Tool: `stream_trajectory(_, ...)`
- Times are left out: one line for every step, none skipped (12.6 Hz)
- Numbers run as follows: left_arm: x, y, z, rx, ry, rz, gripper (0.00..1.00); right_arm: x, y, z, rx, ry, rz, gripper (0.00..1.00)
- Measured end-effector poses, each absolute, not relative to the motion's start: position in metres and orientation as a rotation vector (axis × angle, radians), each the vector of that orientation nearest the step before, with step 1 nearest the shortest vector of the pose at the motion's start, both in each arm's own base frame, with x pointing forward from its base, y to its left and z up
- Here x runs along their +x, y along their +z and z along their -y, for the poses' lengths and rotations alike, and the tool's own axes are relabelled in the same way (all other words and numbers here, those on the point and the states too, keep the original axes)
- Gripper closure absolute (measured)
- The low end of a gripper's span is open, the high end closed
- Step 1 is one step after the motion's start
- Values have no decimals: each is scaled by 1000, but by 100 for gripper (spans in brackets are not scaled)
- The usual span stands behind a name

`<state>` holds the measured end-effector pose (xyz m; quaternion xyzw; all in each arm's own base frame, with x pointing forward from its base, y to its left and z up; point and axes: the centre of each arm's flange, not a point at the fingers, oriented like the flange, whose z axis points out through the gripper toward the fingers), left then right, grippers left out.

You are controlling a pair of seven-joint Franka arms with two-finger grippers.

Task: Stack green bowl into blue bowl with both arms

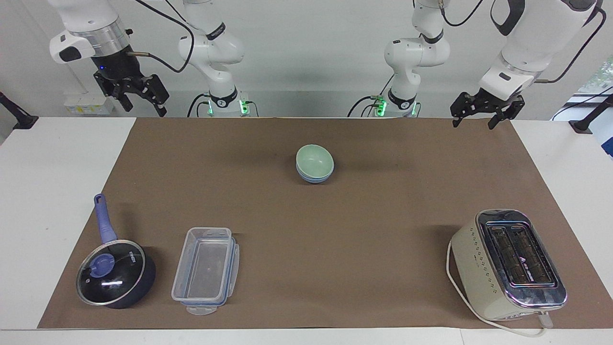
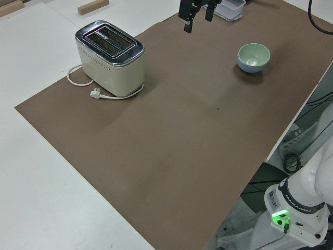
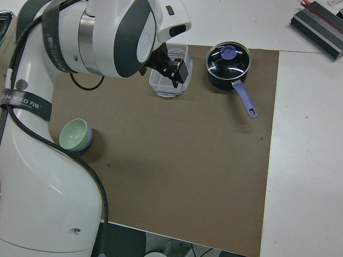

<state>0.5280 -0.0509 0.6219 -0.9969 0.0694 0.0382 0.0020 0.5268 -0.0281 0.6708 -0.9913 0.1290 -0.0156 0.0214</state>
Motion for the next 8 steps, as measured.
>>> stream_trajectory(528, 622, 51, -3128, 120, -218, 0, 526, 670, 28, -3075, -43, -385, 0)
stream_trajectory(528, 622, 51, -3128, 120, -218, 0, 524, 669, 28, -3084, -39, -368, 0)
stream_trajectory(528, 622, 51, -3128, 120, -218, 0, 523, 668, 29, -3102, -36, -343, 0)
stream_trajectory(528, 622, 51, -3128, 120, -218, 0, 522, 668, 30, -3111, -34, -319, 0)
stream_trajectory(528, 622, 51, -3128, 117, -218, 0, 521, 668, 30, -3114, -34, -305, 0)
stream_trajectory(529, 623, 51, -3128, 111, -216, 0, 521, 668, 30, -3115, -34, -295, 0)
stream_trajectory(529, 624, 50, -3129, 106, -211, 0, 520, 668, 30, -3116, -35, -291, 0)
stream_trajectory(529, 624, 48, -3130, 103, -203, 0, 520, 668, 30, -3116, -34, -291, 0)
